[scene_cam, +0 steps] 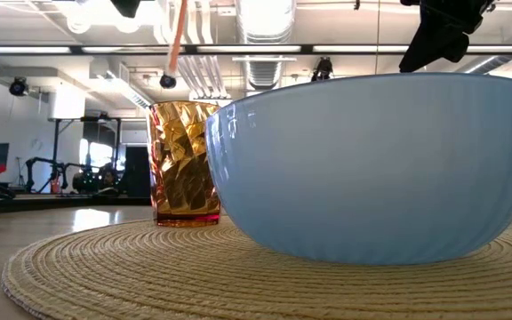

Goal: Pick & Place Utensil
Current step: Put the orange straw into the brown cup on the brown mat

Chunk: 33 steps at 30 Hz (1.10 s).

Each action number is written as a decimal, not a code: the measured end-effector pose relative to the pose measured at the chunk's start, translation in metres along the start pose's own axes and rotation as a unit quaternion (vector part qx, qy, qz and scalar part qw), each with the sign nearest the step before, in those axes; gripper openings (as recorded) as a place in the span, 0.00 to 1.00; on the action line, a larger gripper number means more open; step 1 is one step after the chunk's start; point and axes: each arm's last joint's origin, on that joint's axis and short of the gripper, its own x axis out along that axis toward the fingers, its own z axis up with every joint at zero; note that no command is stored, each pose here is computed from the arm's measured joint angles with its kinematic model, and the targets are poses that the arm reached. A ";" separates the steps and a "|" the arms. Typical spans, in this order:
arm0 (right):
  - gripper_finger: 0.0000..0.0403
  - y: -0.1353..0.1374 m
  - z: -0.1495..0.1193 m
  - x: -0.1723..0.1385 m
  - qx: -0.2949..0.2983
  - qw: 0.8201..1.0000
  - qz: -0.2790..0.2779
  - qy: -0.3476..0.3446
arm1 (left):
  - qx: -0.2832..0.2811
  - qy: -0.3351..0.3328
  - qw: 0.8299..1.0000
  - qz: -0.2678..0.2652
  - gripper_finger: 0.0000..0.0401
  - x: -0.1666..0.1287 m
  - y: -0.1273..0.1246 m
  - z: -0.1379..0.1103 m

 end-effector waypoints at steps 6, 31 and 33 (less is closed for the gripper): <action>0.16 0.000 0.000 0.000 -0.002 1.000 0.000 0.000 | -0.001 -0.005 1.000 0.000 0.00 0.013 -0.011 -0.016; 0.14 0.000 0.000 0.000 0.000 1.000 0.000 0.000 | -0.016 0.061 0.994 0.093 0.00 0.034 -0.027 -0.087; 0.13 0.000 0.000 0.000 0.000 1.000 0.000 0.000 | -0.025 0.066 0.992 0.101 0.00 0.035 -0.028 -0.093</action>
